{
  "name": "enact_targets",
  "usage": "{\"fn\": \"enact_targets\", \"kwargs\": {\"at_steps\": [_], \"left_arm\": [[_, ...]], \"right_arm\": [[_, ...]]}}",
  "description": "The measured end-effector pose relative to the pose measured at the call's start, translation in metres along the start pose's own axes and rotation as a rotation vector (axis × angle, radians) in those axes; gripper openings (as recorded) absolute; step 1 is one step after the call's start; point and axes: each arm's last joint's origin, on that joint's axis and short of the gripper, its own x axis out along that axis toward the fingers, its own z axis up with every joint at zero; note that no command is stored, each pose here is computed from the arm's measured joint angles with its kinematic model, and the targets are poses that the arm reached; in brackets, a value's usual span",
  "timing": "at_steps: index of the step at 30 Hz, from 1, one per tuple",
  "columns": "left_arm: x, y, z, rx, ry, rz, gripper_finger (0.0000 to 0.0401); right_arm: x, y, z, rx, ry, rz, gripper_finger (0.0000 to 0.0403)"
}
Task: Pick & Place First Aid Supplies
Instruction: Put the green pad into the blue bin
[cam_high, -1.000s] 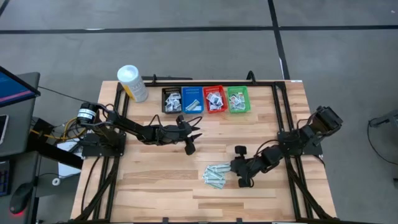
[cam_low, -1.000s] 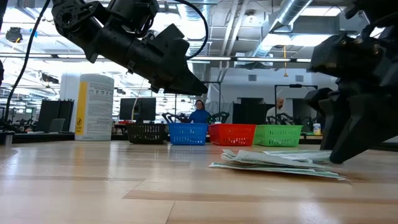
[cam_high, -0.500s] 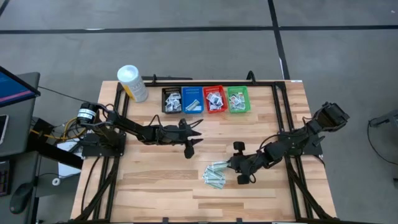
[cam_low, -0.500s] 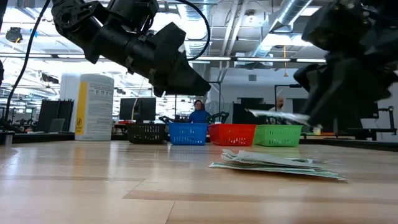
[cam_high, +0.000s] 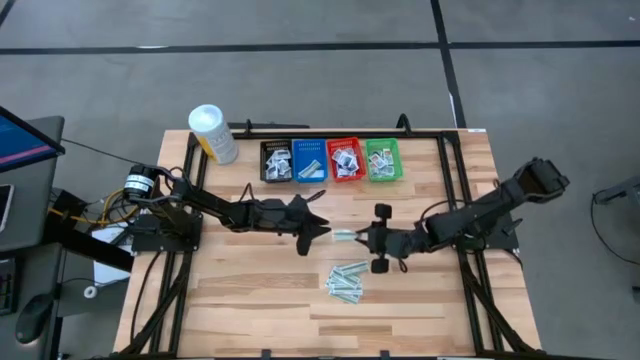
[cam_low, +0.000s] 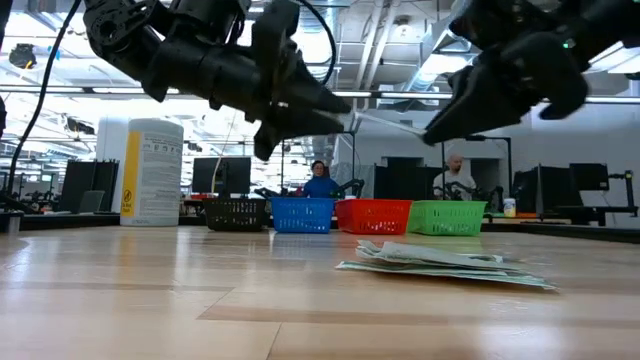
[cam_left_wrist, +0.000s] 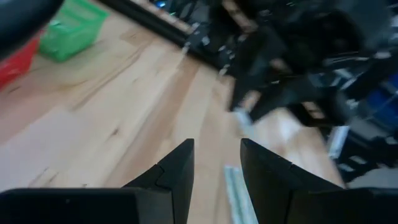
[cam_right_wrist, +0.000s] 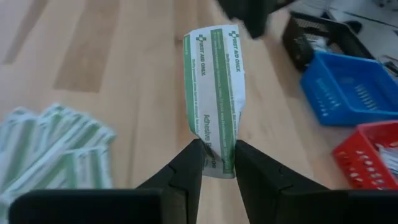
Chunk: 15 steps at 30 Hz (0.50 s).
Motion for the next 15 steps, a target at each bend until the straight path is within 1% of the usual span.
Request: {"fn": "enact_targets", "kwargs": {"at_steps": [4,15], "left_arm": [[0.000,-0.003,0.003,-0.004,-0.023,-0.055,0.0131],[0.000,-0.003,0.004,0.001,-0.027,-0.051,0.0131]], "right_arm": [[0.002,-0.010,0.002,0.023,-0.001,-0.038,0.0087],[0.005,-0.018,0.003,0.035,-0.004,-0.071,0.0087]]}}
